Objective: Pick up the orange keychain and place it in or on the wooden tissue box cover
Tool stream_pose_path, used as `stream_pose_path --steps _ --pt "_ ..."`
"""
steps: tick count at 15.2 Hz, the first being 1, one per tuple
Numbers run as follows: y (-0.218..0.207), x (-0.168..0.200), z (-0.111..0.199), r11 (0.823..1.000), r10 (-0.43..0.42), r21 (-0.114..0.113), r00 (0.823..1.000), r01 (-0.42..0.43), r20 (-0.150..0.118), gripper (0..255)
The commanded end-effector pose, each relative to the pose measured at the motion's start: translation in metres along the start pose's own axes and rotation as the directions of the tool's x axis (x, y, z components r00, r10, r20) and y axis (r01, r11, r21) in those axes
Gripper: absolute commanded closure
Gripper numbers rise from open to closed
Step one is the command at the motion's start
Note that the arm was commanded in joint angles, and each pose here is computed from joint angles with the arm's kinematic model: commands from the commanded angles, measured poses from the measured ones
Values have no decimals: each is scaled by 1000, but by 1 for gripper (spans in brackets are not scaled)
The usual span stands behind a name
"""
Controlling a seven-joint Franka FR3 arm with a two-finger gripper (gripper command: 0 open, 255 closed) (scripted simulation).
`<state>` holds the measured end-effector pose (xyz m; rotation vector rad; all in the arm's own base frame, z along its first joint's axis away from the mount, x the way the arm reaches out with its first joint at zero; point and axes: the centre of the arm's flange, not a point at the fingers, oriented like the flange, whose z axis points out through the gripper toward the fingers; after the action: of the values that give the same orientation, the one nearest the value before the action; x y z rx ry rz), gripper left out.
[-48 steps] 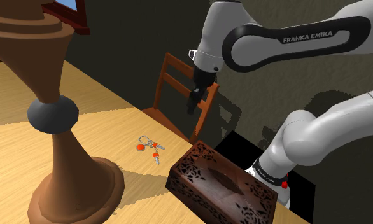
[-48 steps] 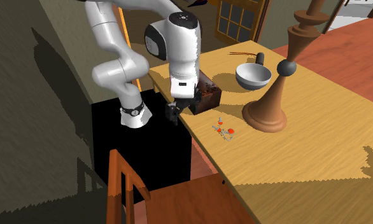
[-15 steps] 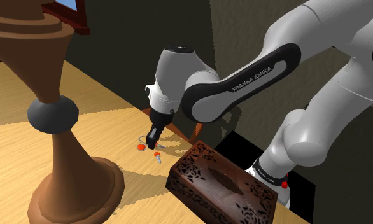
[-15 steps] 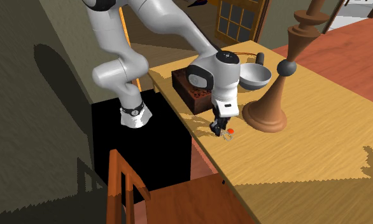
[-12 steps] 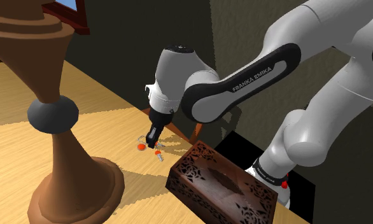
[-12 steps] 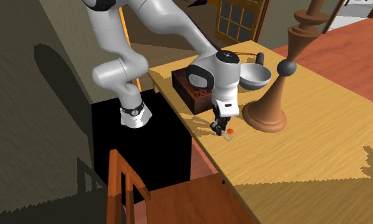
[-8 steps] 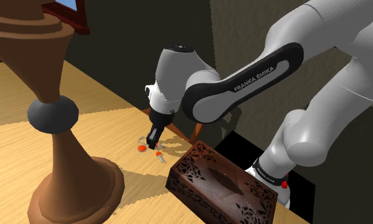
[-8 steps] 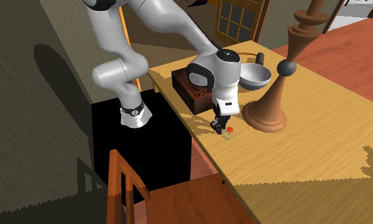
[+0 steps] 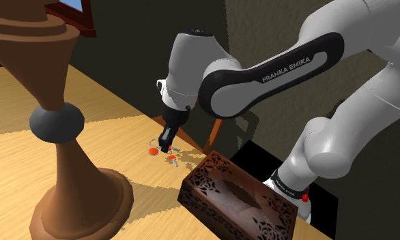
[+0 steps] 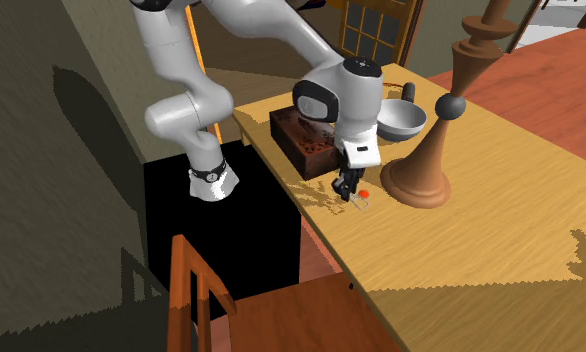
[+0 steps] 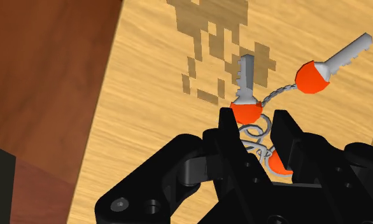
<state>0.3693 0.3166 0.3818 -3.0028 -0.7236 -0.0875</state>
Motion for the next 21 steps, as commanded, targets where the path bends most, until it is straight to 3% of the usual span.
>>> stream_pose_path --steps 1,21 --pt "-1 1 -11 1000 0 0 1000 0 1 255" --pt "-5 8 -116 1000 0 0 1000 0 1 255"
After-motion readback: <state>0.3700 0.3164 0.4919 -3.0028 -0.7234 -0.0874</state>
